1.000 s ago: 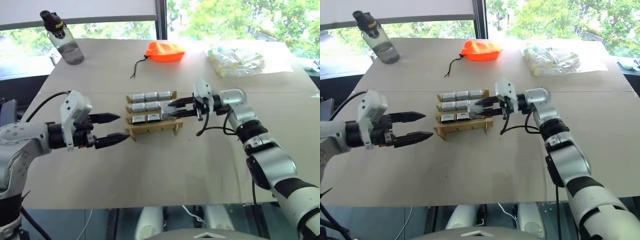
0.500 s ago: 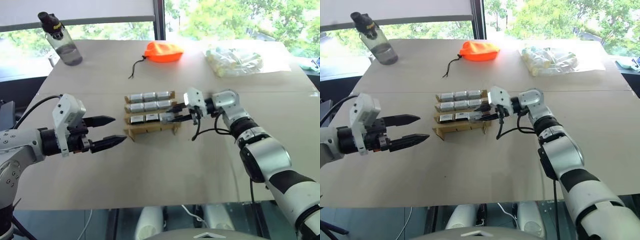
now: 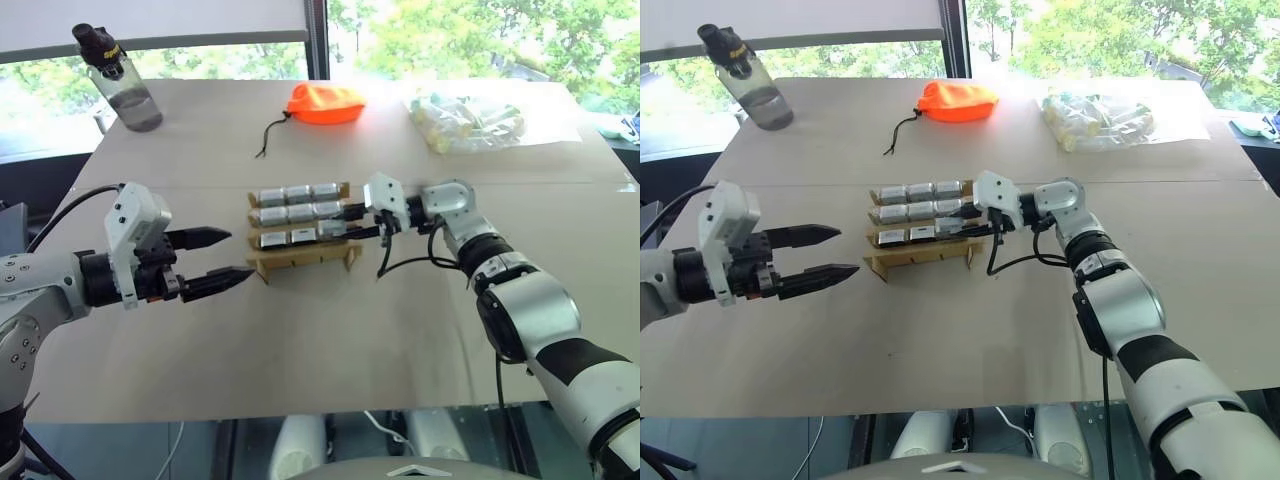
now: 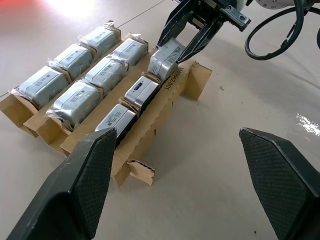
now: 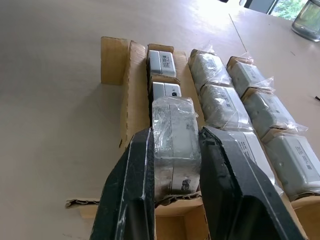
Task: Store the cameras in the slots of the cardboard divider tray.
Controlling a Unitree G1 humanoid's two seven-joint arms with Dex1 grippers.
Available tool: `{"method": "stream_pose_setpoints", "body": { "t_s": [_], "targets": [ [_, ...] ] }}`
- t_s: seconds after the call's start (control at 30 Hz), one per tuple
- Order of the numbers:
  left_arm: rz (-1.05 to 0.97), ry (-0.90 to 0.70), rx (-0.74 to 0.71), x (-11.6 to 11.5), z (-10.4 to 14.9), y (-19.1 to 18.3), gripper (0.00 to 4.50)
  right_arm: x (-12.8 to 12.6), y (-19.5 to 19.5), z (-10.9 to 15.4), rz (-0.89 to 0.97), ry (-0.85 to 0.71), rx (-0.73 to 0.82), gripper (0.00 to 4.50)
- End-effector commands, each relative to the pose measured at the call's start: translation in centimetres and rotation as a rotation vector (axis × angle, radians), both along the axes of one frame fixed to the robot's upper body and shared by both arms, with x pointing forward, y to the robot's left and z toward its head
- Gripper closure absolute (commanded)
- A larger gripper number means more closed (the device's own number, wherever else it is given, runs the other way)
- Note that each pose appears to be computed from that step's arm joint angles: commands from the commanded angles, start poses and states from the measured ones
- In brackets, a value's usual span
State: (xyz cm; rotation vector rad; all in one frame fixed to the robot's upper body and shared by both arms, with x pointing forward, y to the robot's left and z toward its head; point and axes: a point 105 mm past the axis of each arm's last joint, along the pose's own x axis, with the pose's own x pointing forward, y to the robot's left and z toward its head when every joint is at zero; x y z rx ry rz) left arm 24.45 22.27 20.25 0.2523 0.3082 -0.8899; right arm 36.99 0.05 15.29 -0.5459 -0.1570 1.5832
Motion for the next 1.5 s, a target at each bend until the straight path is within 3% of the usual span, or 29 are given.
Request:
{"method": "stream_pose_setpoints", "body": {
  "t_s": [0.03, 0.3, 0.6, 0.93, 1.33, 1.5],
  "targets": [
    [-0.023, -0.034, 0.019, 0.0, 0.8, -0.3, 0.45, -0.2, 0.2, 0.1, 0.022, 0.028, -0.008, 3.79],
    [-0.032, -0.033, 0.024, 0.1, 0.6, -0.4, 0.45, 0.0, -0.1, 1.2, 0.013, 0.017, 0.062, 0.03],
    [-0.026, -0.013, 0.018, 0.1, -1.1, -0.3, 0.45, 0.0, -1.5, 3.4, 0.027, 0.014, 0.178, 0.03],
    [-0.052, -0.021, 0.005, 0.4, -0.5, -0.4, 0.45, -0.1, -0.6, 1.0, -0.007, -0.123, 0.049, 0.03],
    [-0.047, -0.024, 0.011, 0.2, -0.5, -0.2, 0.45, 0.5, -0.2, 1.1, -0.048, -0.139, 0.039, 0.03],
    [-0.045, -0.024, 0.012, 0.1, -0.5, -0.2, 0.45, 0.2, -0.1, 0.6, -0.018, -0.159, -0.012, 2.41]
  ]
}}
